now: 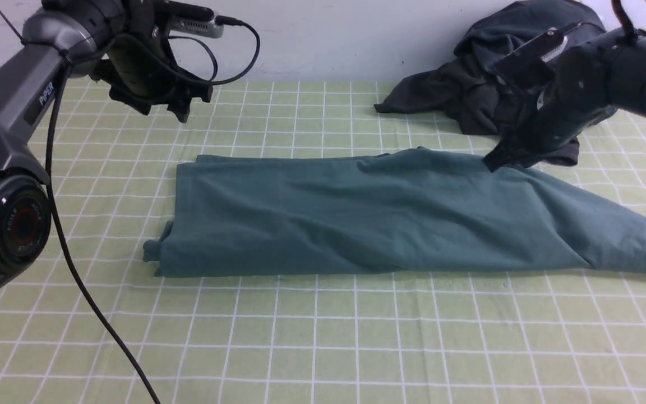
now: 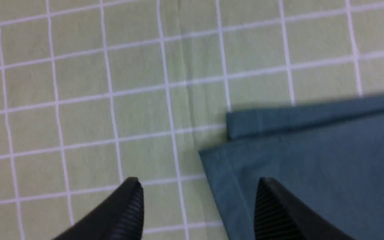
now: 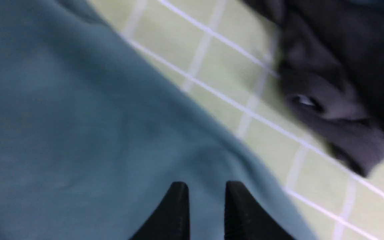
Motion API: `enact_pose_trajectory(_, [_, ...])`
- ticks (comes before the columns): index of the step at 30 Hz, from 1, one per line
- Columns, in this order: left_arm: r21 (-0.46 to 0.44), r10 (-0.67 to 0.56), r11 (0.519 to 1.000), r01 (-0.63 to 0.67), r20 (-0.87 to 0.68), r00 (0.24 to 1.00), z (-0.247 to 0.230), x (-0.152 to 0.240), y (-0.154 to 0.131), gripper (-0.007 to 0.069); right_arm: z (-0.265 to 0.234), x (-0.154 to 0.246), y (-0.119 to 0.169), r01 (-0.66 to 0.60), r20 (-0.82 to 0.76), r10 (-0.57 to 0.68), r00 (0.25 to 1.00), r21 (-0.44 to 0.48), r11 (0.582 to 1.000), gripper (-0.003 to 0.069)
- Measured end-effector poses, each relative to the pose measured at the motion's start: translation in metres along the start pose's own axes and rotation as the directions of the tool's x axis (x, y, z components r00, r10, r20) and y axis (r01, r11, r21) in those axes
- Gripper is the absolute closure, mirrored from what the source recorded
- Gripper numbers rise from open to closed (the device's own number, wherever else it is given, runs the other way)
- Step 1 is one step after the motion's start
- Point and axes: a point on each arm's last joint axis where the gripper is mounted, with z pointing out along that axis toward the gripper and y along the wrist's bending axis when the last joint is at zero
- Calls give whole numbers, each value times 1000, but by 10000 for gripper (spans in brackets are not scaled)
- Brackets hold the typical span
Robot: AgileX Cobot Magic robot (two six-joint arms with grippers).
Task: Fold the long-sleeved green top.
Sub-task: Use the right arm to clamp the right edge of the fabric
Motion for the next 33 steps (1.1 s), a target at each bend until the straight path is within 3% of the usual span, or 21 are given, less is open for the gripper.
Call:
enact_pose_trajectory(3, [43, 43, 998, -44, 23, 999, -31, 0, -4, 273, 1, 10, 14, -5, -101, -10, 995, -150, 989, 649])
enact_pose_trajectory(6, [91, 52, 994, -53, 20, 998, -54, 9, -7, 330, 2, 22, 11, -88, -189, 50, 981, -196, 977, 664])
enact_pose_trajectory(7, [117, 60, 991, -62, 16, 998, -80, 22, -8, 377, 5, 38, -4, -204, -275, 152, 949, -175, 963, 668])
enact_pose_trajectory(9, [139, 77, 988, -73, -19, 997, -97, 42, -10, 419, 9, 62, -30, -297, -359, 250, 899, -83, 951, 669])
enact_pose_trajectory(13, [164, 87, 984, -69, -103, 991, -116, 86, -15, 470, 16, 100, -74, -356, -401, 377, 835, 128, 926, 665])
enact_pose_trajectory(14, [188, 87, 981, -55, -163, 983, -121, 115, -19, 484, 17, 119, -100, -388, -372, 457, 808, 247, 888, 662])
enact_pose_trajectory(16, [205, 83, 978, -43, -187, 979, -136, 145, -23, 494, 14, 131, -123, -412, -322, 523, 789, 353, 840, 659])
enact_pose_trajectory(18, [215, 78, 976, -34, -199, 977, -144, 173, -27, 497, 8, 137, -137, -448, -275, 575, 771, 408, 796, 657])
enact_pose_trajectory(21, [201, 61, 979, -35, -123, 991, -167, 212, -29, 501, -7, 136, -144, -504, -224, 620, 752, 410, 760, 645])
enact_pose_trajectory(24, [176, 39, 984, -36, -13, 999, -181, 252, -33, 501, -22, 128, -140, -568, -191, 643, 742, 330, 754, 599])
enact_pose_trajectory(27, [143, 3, 989, -26, 159, 987, -191, 288, -36, 501, -24, 124, -133, -597, -204, 644, 738, 248, 763, 492])
enact_pose_trajectory(29, [123, -27, 992, -7, 271, 962, -192, 310, -38, 501, -17, 129, -133, -600, -238, 643, 728, 234, 765, 391])
enact_pose_trajectory(30, [121, -32, 993, -3, 291, 956, -194, 313, -38, 501, -16, 129, -132, -600, -240, 643, 727, 234, 765, 391])
enact_pose_trajectory(31, [114, -63, 993, 22, 368, 928, -193, 329, -40, 501, -9, 135, -134, -607, -267, 653, 709, 240, 758, 316])
enact_pose_trajectory(33, [114, -98, 992, 52, 441, 892, -193, 345, -41, 504, 1, 142, -135, -623, -291, 671, 682, 251, 741, 256])
